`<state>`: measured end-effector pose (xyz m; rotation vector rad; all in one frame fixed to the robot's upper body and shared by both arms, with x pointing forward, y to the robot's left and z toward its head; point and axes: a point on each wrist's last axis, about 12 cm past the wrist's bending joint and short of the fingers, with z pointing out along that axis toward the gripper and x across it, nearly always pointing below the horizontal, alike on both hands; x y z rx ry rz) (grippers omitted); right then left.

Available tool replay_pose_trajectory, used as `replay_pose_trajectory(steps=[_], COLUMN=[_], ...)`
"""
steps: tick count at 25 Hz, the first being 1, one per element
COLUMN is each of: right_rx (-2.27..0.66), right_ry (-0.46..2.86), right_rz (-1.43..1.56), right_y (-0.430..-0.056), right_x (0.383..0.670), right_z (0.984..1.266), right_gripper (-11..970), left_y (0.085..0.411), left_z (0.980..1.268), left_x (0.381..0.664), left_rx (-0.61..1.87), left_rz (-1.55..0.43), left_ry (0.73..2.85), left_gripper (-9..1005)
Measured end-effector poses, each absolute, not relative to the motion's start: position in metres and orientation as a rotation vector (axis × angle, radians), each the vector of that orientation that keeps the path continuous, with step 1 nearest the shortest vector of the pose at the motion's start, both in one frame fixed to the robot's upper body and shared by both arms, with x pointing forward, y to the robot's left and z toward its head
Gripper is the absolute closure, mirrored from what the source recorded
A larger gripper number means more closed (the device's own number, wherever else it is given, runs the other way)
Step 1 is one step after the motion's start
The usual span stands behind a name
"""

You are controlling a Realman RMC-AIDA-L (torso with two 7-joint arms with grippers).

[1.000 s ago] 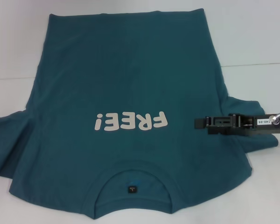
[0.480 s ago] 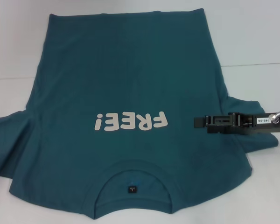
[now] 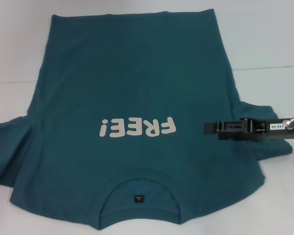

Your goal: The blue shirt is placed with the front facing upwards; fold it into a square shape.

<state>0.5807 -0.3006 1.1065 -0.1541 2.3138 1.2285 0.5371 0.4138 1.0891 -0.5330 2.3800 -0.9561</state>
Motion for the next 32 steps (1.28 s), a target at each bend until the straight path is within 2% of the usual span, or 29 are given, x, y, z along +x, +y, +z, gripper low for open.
replay_pose_trajectory(steps=[13, 26, 32], right_rx=[-0.147, -0.144, -0.144], right_ry=[2.316, 2.317, 2.317], right_rz=[1.225, 1.225, 1.226], right_y=[-0.302, -0.303, -0.302], right_x=[0.579, 0.579, 0.579], right_z=[1.105, 1.104, 1.105], right_gripper=[49, 49, 49], left_y=[0.402, 0.411, 0.402], left_z=[1.079, 1.078, 1.073], left_x=[0.547, 0.546, 0.547], left_rx=[-0.516, -0.558, -0.538], left_rz=[-0.909, -0.851, -0.870], left_ry=[2.413, 2.386, 2.406], left_gripper=[243, 243, 243])
